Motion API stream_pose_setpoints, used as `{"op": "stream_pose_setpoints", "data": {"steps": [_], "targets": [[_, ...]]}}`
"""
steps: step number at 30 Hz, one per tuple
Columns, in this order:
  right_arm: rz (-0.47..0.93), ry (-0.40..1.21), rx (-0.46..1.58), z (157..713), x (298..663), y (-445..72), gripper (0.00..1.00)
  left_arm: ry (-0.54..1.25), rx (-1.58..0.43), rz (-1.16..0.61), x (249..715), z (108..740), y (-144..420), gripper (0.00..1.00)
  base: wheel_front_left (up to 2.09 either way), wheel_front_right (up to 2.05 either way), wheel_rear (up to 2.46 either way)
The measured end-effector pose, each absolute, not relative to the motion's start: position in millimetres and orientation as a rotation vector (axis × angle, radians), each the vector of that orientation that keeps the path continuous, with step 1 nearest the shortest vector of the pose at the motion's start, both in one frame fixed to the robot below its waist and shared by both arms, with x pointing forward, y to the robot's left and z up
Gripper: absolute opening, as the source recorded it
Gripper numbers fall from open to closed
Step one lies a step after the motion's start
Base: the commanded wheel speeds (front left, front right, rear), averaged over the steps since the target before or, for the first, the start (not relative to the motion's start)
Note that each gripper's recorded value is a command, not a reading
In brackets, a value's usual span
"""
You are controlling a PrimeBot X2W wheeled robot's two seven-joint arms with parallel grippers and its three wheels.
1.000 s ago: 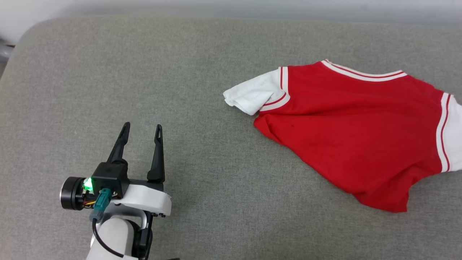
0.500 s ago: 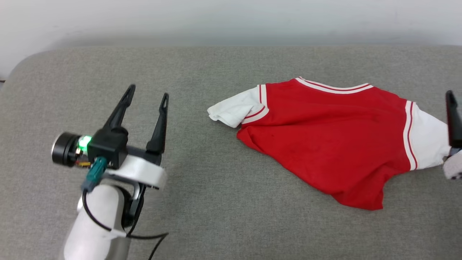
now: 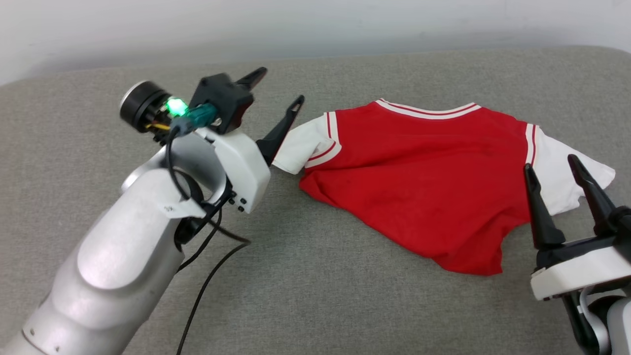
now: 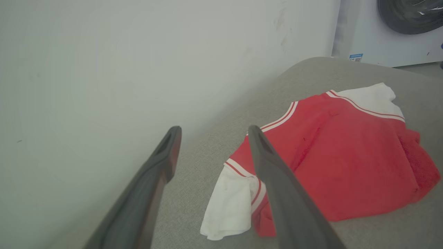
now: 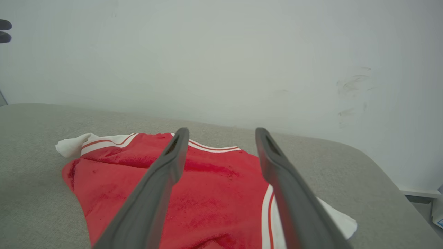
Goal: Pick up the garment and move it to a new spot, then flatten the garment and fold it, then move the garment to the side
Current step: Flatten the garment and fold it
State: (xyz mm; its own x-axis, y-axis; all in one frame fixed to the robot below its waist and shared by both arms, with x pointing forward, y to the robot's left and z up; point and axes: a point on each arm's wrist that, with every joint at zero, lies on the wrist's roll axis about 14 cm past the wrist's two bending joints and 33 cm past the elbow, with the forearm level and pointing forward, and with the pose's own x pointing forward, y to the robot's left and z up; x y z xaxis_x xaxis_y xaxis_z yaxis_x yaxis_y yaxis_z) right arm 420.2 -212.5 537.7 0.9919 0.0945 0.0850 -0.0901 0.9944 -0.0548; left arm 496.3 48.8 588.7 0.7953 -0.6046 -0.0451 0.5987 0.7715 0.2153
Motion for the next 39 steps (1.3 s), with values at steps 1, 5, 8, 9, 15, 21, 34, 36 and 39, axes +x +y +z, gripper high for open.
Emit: {"op": "stream_pose_setpoints", "data": {"steps": [1, 5, 8, 9, 15, 21, 34, 36, 39], "targets": [[0.096, -0.086, -0.051, 537.6, 418.2, -210.4, 1.00, 0.002, 0.233, -0.678, 497.1, 586.1, 43.0, 1.00, 0.00, 0.00, 0.00], [0.100, -0.061, -0.046, 532.8, 413.4, -207.1, 1.00, 0.229, 0.271, -0.783, 492.7, 551.1, 21.6, 1.00, 0.00, 0.00, 0.00], [0.099, -0.053, -0.043, 530.1, 412.7, -207.5, 1.00, 0.379, 0.349, -0.859, 484.4, 527.2, 10.7, 1.00, 0.00, 0.00, 0.00], [0.097, -0.047, -0.044, 528.4, 412.7, -208.3, 1.00, 0.421, 0.364, -0.880, 482.5, 521.8, 7.6, 1.00, 0.00, 0.00, 0.00], [0.089, -0.028, -0.041, 519.2, 417.5, -212.8, 1.00, 0.644, 0.471, -0.968, 472.9, 483.7, -0.5, 1.00, 0.00, 0.00, 0.00], [0.080, -0.022, -0.034, 510.0, 428.0, -216.9, 1.00, 0.758, 0.573, -1.006, 476.2, 448.2, -1.3, 1.00, 0.00, 0.00, 0.00], [0.056, 0.015, -0.024, 482.5, 441.1, -224.0, 1.00, 0.962, 0.657, -1.041, 470.0, 379.6, 5.6, 1.00, 0.00, 0.00, 0.00], [0.052, 0.018, -0.025, 480.2, 441.4, -225.7, 1.00, 0.965, 0.664, -1.046, 467.7, 377.4, 6.6, 0.03, 0.00, 0.00, 0.00], [0.050, 0.012, -0.025, 480.9, 443.2, -226.5, 1.00, 0.934, 0.653, -1.061, 465.2, 379.1, 4.4, 0.00, 0.00, 0.00, 0.00]]}}
